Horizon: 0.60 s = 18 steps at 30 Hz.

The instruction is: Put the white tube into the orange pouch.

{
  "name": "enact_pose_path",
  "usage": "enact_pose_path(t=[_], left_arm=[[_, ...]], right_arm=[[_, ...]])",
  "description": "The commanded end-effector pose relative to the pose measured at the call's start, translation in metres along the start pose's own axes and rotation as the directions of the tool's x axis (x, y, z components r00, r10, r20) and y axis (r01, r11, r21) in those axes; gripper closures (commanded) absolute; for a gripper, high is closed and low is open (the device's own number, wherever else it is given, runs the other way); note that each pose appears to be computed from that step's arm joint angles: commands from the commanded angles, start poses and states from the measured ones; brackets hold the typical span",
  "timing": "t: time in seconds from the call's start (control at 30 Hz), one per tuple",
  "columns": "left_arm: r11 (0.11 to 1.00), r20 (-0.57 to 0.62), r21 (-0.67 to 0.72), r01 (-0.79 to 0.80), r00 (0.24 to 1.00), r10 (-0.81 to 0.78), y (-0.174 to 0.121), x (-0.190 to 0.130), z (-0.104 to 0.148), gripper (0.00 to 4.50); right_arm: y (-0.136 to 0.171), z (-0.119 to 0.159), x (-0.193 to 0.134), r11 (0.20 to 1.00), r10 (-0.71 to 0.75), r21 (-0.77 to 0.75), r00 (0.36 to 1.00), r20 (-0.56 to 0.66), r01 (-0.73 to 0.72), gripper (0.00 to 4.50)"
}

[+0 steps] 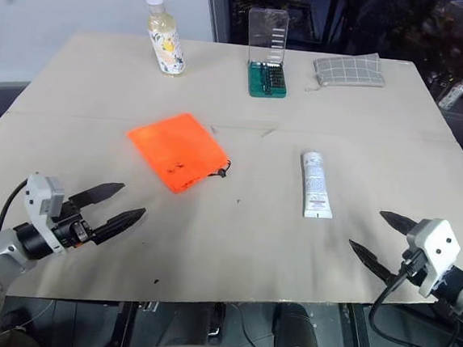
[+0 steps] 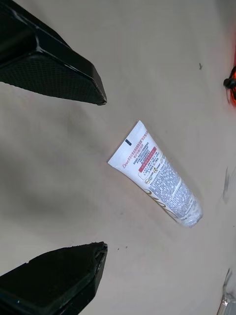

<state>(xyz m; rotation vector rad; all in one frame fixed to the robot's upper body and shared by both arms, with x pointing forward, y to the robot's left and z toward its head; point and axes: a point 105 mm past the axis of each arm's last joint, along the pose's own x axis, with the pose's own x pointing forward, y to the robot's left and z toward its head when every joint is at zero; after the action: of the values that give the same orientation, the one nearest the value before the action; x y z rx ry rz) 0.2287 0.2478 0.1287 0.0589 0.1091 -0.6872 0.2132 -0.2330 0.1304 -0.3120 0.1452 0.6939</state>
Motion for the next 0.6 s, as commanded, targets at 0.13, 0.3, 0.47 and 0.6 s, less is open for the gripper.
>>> enact_pose_path(t=[0.13,0.3,0.47,0.6], left_arm=[[0.971,0.034,0.234,-0.048,0.999,0.042,-0.005,0.026,0.028,0.01],[0.908,-0.010,0.406,-0.100,0.994,0.113,-0.006,0.046,0.032,0.01],[0.803,-0.052,0.587,-0.108,0.984,0.170,-0.011,0.067,0.036,0.01],[0.684,-0.081,0.724,-0.087,0.974,0.210,-0.016,0.084,0.035,0.01]], right_arm=[[0.002,0.007,0.007,1.000,-0.009,-0.018,0.999,0.052,0.010,0.00],[0.012,0.015,0.016,1.000,0.025,-0.019,0.996,0.088,-0.023,0.00],[0.028,0.027,0.026,0.996,0.085,-0.038,0.989,0.123,-0.081,0.00],[0.038,0.035,0.035,0.994,0.105,-0.042,0.983,0.148,-0.100,0.00]])
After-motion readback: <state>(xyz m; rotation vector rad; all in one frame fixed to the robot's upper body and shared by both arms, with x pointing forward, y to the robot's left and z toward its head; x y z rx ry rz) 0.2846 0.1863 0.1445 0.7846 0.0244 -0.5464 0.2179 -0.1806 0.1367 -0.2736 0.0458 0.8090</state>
